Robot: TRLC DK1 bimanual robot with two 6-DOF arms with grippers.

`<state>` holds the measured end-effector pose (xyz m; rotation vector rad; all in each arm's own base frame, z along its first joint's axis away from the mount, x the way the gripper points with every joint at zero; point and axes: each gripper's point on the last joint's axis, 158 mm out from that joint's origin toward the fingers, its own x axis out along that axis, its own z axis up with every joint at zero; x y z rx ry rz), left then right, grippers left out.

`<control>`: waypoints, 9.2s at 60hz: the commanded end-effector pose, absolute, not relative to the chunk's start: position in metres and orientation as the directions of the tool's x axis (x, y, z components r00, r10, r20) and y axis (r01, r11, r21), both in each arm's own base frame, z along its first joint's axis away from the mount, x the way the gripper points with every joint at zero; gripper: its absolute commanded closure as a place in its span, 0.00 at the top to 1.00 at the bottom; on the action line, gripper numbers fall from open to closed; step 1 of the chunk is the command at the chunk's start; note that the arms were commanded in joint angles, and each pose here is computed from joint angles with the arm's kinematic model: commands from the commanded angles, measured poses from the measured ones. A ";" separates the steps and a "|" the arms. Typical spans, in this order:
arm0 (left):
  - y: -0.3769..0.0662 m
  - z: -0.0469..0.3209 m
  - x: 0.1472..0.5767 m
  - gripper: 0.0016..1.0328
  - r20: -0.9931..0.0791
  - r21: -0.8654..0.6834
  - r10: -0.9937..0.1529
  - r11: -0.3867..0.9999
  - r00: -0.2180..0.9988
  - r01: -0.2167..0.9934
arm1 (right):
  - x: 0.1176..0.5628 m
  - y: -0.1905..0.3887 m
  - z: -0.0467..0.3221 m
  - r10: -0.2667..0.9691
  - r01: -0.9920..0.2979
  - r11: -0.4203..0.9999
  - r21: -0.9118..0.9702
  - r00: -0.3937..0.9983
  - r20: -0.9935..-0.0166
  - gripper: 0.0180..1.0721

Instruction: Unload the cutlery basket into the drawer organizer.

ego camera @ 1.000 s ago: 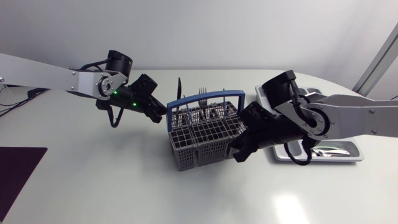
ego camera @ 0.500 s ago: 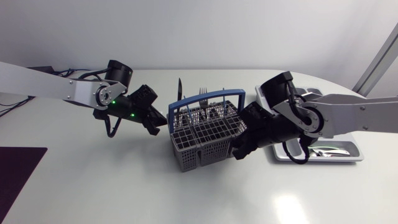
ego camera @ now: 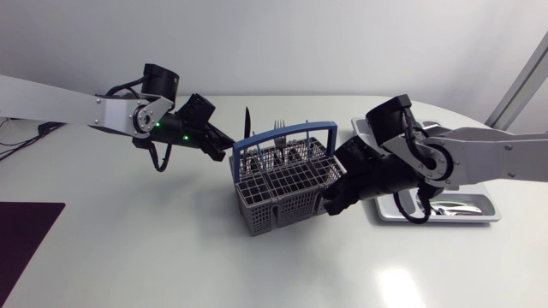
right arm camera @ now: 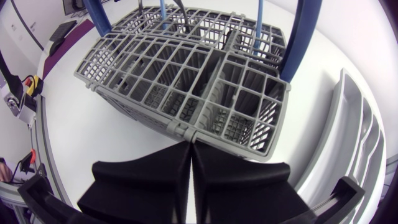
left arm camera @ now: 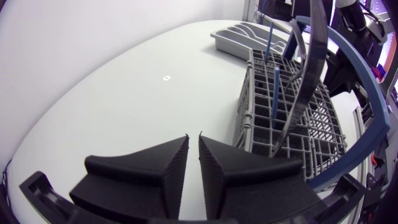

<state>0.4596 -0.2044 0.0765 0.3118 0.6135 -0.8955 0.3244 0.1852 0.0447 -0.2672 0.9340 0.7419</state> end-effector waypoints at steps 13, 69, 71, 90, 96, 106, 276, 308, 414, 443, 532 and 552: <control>-0.214 0.056 0.406 0.15 -0.666 -0.054 -0.672 0.476 0.323 0.878 | 0.341 0.180 0.045 0.445 -0.642 0.760 0.102 0.399 -0.802 0.06; -0.252 0.090 0.282 0.15 -0.672 -0.038 -0.723 0.248 0.159 0.968 | 0.399 0.212 0.084 0.469 -0.647 0.759 0.074 0.465 -0.751 0.06; -0.239 0.099 0.293 0.15 -0.661 -0.020 -0.722 0.289 0.205 0.957 | 0.396 0.206 0.088 0.466 -0.644 0.762 0.068 0.472 -0.748 0.06; -0.158 0.129 0.378 0.15 -0.568 0.021 -0.690 0.533 0.449 0.846 | 0.333 0.162 0.124 0.460 -0.648 0.761 0.029 0.507 -0.729 0.06; -0.157 0.122 0.404 0.14 -0.548 -0.002 -0.689 0.568 0.474 0.823 | 0.309 0.158 0.123 0.472 -0.660 0.750 0.041 0.491 -0.733 0.06; -0.171 0.099 0.433 0.14 -0.552 -0.031 -0.700 0.561 0.454 0.827 | 0.280 0.152 0.113 0.477 -0.667 0.743 0.058 0.466 -0.745 0.06; -0.195 0.128 0.316 0.15 -0.557 0.072 -0.715 0.464 0.422 0.883 | 0.302 0.168 0.131 0.562 -0.744 0.657 -0.122 0.591 -0.579 0.47; -0.208 0.130 0.293 0.15 -0.549 0.100 -0.729 0.429 0.410 0.898 | 0.321 0.201 0.108 0.575 -0.773 0.619 -0.138 0.566 -0.591 0.47; -0.205 0.126 0.291 0.15 -0.552 0.117 -0.717 0.439 0.425 0.891 | 0.346 0.214 0.139 0.538 -0.723 0.656 -0.216 0.649 -0.538 0.06; -0.205 0.127 0.292 0.15 -0.555 0.130 -0.709 0.443 0.436 0.887 | 0.323 0.214 0.212 0.584 -0.722 0.661 -0.204 0.666 -0.464 0.06; -0.216 0.136 0.285 0.15 -0.554 0.205 -0.693 0.424 0.461 0.882 | 0.416 -0.126 0.158 0.028 -0.190 0.971 -0.147 0.698 -0.716 0.06; -0.213 0.136 0.286 0.15 -0.556 0.231 -0.681 0.425 0.477 0.875 | 0.439 -0.176 0.135 -0.032 -0.119 0.982 -0.145 0.653 -0.756 0.05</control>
